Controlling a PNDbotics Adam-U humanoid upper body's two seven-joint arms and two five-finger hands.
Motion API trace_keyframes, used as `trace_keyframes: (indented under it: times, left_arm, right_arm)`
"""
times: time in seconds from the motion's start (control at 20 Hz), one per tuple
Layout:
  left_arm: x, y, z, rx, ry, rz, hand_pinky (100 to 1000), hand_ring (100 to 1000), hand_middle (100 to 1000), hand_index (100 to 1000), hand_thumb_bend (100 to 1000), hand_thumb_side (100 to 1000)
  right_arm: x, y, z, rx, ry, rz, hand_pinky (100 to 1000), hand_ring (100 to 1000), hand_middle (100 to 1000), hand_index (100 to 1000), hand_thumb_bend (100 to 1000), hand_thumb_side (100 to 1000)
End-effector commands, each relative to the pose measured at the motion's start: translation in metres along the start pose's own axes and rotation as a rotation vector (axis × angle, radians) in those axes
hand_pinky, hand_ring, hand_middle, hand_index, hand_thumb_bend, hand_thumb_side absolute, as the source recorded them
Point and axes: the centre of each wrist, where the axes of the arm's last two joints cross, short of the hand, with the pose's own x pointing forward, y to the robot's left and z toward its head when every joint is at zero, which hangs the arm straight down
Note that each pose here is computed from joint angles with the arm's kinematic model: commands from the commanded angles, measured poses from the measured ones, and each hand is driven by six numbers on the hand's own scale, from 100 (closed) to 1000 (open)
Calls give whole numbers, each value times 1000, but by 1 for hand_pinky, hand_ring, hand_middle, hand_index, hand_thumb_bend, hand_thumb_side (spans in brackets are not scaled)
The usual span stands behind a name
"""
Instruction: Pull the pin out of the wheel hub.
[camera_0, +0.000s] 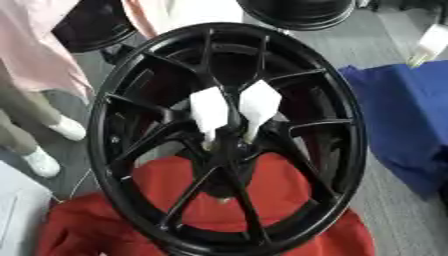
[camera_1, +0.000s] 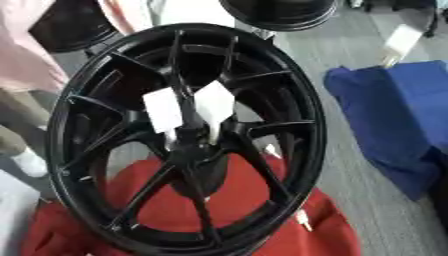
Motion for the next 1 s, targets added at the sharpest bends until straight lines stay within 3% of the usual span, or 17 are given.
trace_keyframes:
  times: [0.05,0.3,0.45,0.75,1.0]
  left_arm:
    - [10,6,-7,-1,-39,-20,762,769,712,747,559,789]
    - [11,6,-7,-4,-42,-16,762,768,712,748,558,789]
    - [11,5,-7,-8,-44,-13,763,768,712,748,558,788]
    - [12,2,-6,-18,-45,-2,762,767,710,746,557,786]
    - [14,-3,-6,-19,-58,24,761,765,708,745,558,782]
  right_arm:
    - [12,-16,-5,-78,-40,-16,976,952,841,823,100,876]
    - [20,-9,-2,-97,-94,-116,946,849,732,711,100,547]
    - [35,-7,-2,-74,-170,-187,946,837,714,696,100,472]
    - [75,3,-5,10,-320,-377,953,827,700,685,100,498]
    - [105,16,-9,77,-402,-553,957,833,706,697,100,591]
